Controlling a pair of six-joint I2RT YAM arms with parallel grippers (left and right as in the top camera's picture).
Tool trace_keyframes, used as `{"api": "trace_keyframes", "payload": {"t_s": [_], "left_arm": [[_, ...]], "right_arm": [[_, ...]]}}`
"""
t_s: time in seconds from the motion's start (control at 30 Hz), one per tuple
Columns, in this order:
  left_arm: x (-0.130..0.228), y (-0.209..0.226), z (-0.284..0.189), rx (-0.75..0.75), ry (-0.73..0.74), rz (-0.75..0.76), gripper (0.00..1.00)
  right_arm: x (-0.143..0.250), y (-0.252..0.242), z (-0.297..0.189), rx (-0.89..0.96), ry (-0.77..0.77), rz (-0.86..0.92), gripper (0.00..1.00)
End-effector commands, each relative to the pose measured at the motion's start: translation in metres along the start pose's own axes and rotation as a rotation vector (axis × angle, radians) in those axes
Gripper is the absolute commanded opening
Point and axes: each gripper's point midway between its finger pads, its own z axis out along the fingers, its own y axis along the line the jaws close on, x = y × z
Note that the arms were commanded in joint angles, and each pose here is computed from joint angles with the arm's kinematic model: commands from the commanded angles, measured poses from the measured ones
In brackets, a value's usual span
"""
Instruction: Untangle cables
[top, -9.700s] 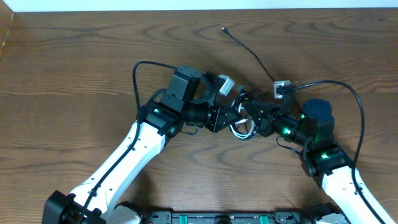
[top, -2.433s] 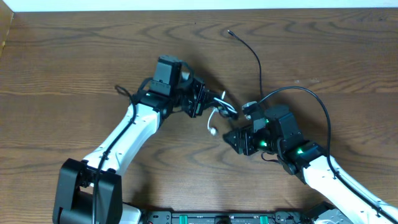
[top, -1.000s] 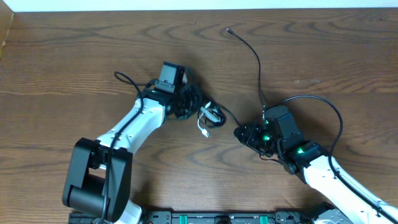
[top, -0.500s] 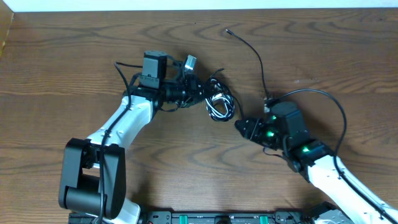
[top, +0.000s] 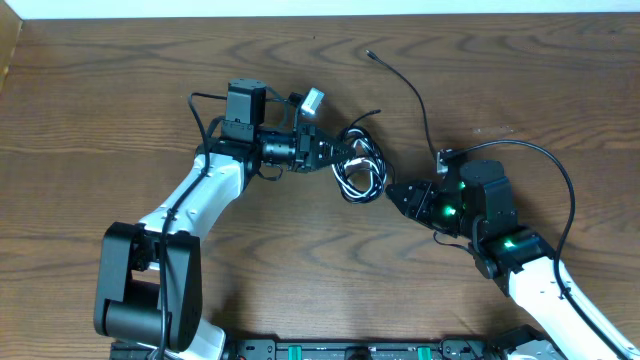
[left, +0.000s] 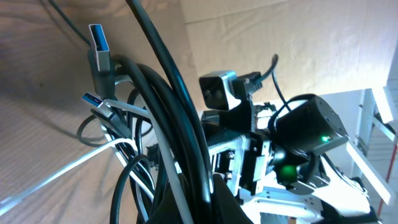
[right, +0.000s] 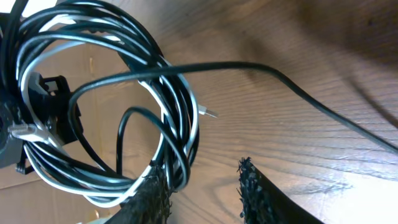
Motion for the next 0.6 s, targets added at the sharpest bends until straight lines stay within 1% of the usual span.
{"api": "trace_keyframes", "payload": {"t_s": [0.0,0.13,0.2,0.37,0.57], "left_arm": [[0.004,-0.018,-0.002,0.062,0.033,0.036,0.08],[0.004,-0.018,-0.002,0.061,0.034,0.008,0.08],[0.005,-0.019,-0.001,0.063,0.038,0.008,0.08],[0.009,-0.021,0.007,0.067,0.06,0.003,0.08],[0.013,-0.022,0.012,0.068,0.075,0.001,0.08]], "right_arm": [[0.0,0.006,-0.002,-0.026,0.011,0.047,0.34],[0.001,0.005,-0.001,-0.021,0.012,0.058,0.29],[0.001,0.004,0.001,-0.017,0.016,0.1,0.25],[0.002,0.001,0.004,-0.01,0.026,0.188,0.2],[0.004,0.006,0.005,-0.032,0.043,0.198,0.2]]}}
